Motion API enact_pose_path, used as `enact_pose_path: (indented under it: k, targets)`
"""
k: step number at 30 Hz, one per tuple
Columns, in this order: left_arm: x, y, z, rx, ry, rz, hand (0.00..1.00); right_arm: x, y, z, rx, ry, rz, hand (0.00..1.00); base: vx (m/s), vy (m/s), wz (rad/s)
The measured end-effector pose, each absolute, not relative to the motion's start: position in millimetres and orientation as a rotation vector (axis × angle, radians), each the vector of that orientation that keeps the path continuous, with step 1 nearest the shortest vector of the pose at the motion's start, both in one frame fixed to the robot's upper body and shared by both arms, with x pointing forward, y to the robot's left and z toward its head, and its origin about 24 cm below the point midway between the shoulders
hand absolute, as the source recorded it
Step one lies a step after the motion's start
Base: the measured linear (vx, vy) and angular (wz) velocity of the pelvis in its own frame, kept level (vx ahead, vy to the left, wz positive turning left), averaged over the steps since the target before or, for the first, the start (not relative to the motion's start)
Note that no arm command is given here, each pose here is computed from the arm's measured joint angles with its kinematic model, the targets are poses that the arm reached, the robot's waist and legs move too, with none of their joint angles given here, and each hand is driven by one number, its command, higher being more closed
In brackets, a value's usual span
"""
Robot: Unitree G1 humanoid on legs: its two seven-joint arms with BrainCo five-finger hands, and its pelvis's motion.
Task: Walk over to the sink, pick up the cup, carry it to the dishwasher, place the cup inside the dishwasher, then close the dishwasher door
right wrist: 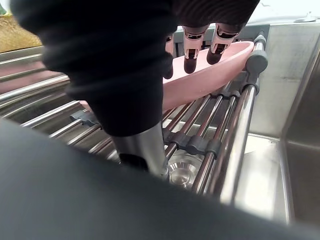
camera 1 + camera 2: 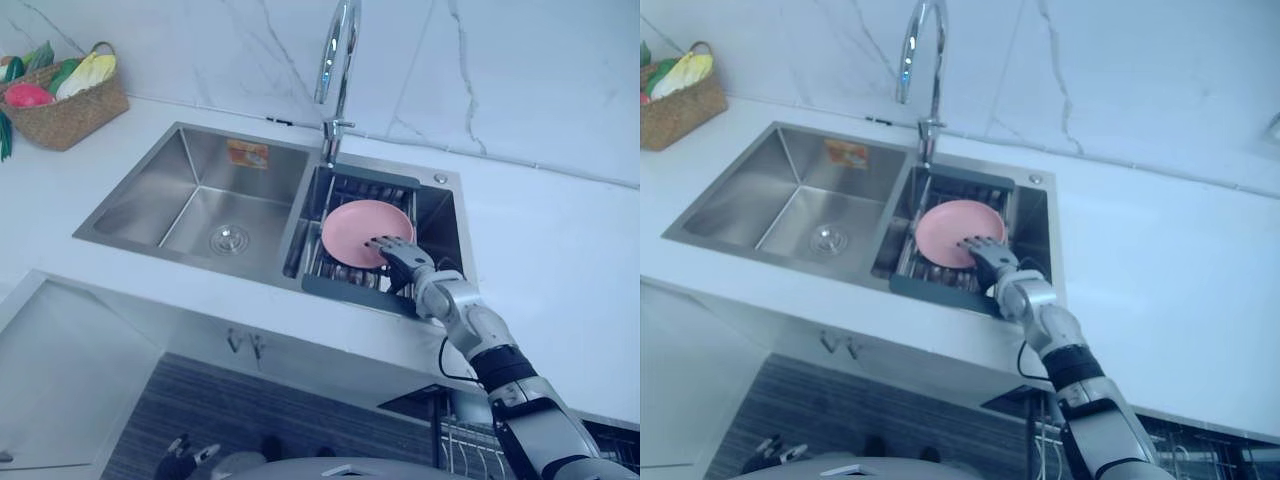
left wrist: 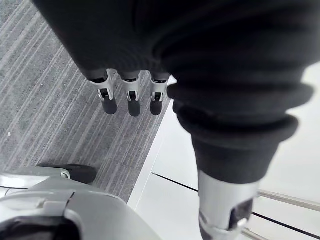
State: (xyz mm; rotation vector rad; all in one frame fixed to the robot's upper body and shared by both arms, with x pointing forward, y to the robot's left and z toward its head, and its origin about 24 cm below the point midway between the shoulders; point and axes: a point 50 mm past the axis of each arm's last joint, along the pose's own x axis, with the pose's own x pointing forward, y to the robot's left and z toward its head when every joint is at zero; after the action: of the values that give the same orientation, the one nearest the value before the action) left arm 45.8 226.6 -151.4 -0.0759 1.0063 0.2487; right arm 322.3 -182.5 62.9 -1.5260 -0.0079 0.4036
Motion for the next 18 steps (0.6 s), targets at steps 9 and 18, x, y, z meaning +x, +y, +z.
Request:
enact_pose_path:
  k: [9, 18]
  targets:
    - [47, 227, -151, -0.075, 1.0, 0.248, 0.0, 325, -185, 64, -1.558, -0.023, 0.365, 0.0, 0.0, 0.0, 0.0]
    - [47, 226, -151, -0.074, 1.001, 0.243, 0.0, 333, -191, 68, -1.602, -0.048, 0.252, 1.0, -0.02, 0.006, 0.07]
